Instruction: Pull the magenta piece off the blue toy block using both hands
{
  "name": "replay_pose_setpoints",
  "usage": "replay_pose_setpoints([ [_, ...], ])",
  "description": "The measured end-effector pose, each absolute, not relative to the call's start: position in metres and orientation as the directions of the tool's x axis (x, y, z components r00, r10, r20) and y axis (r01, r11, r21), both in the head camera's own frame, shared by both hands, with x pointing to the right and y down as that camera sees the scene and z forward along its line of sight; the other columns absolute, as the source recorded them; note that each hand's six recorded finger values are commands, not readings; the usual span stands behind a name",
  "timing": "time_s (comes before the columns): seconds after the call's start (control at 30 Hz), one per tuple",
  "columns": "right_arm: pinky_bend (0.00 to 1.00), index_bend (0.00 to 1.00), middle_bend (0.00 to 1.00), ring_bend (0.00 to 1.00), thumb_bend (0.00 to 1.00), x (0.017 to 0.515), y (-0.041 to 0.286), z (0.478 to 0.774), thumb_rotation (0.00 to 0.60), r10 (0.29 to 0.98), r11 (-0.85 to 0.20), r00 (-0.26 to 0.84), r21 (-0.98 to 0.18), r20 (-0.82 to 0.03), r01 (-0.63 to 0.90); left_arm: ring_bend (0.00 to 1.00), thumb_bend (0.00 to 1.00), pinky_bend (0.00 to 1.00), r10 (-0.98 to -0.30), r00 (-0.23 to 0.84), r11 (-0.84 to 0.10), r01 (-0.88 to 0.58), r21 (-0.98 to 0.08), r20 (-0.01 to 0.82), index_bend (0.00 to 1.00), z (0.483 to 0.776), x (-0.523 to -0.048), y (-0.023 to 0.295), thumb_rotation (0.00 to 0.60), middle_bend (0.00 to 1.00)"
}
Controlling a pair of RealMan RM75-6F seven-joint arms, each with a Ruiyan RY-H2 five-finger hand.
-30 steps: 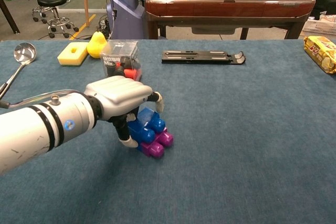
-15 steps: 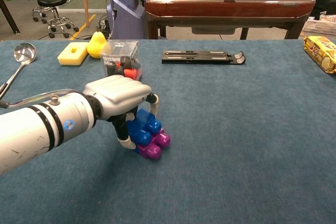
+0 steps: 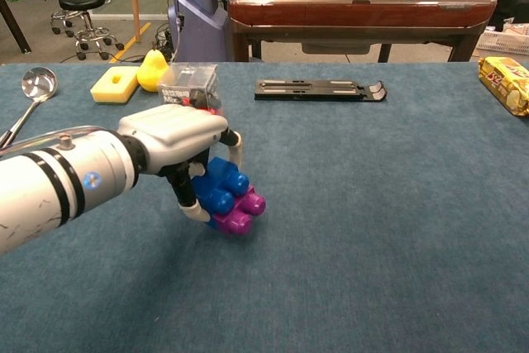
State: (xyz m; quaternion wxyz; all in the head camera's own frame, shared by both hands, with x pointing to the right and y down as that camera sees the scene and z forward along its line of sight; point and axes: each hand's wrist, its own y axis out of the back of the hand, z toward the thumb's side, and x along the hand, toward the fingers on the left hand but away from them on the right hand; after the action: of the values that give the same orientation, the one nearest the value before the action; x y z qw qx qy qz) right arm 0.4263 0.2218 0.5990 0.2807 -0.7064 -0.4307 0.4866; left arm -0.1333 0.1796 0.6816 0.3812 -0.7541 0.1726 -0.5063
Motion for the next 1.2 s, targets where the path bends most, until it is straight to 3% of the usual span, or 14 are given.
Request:
replay_pose_setpoints([
  [0.13, 0.67, 0.41, 0.48, 0.47, 0.06, 0.417, 0.214, 0.593, 0.6, 0.884, -0.467, 0.174, -0.807, -0.433, 0.362, 1.0, 0.0, 1.0, -0.657, 0.4, -0.678, 0.059, -0.733, 0.64, 0.7, 0.675, -0.134, 0.174, 0.6, 1.0],
  [0.27, 0.79, 0.41, 0.51, 0.56, 0.06, 0.403, 0.202, 0.584, 0.6, 0.886, -0.465, 0.205, -0.792, -0.417, 0.397, 1.0, 0.0, 1.0, -0.673, 0.366, -0.694, -0.012, -0.72, 0.643, 0.7, 0.667, -0.134, 0.166, 0.6, 1.0],
  [0.57, 0.99, 0.41, 0.83, 0.87, 0.0, 0.357, 0.164, 0.556, 0.6, 0.857, -0.515, 0.296, -0.713, -0.421, 0.476, 1.0, 0.0, 1.0, -0.696, 0.289, -0.714, -0.183, -0.676, 0.657, 0.72, 0.65, -0.134, 0.151, 0.6, 1.0],
  [0.7, 1.0, 0.39, 0.93, 0.97, 0.0, 0.334, 0.146, 0.547, 0.6, 0.829, -0.559, 0.336, -0.669, -0.447, 0.49, 1.0, 0.0, 1.0, -0.715, 0.228, -0.698, -0.269, -0.663, 0.661, 0.73, 0.642, -0.136, 0.143, 0.6, 1.0],
  [0.83, 1.0, 0.37, 0.99, 1.0, 0.0, 0.314, 0.131, 0.543, 0.6, 0.794, -0.608, 0.362, -0.629, -0.488, 0.485, 1.0, 0.0, 1.0, -0.719, 0.172, -0.684, -0.352, -0.639, 0.674, 0.74, 0.635, -0.137, 0.137, 0.6, 1.0],
  [1.2, 1.0, 0.28, 1.0, 1.0, 0.0, 0.265, 0.096, 0.547, 0.6, 0.726, -0.686, 0.381, -0.565, -0.572, 0.459, 1.0, 0.01, 1.0, -0.647, 0.111, -0.694, -0.496, -0.522, 0.754, 0.75, 0.622, -0.131, 0.126, 0.6, 1.0],
])
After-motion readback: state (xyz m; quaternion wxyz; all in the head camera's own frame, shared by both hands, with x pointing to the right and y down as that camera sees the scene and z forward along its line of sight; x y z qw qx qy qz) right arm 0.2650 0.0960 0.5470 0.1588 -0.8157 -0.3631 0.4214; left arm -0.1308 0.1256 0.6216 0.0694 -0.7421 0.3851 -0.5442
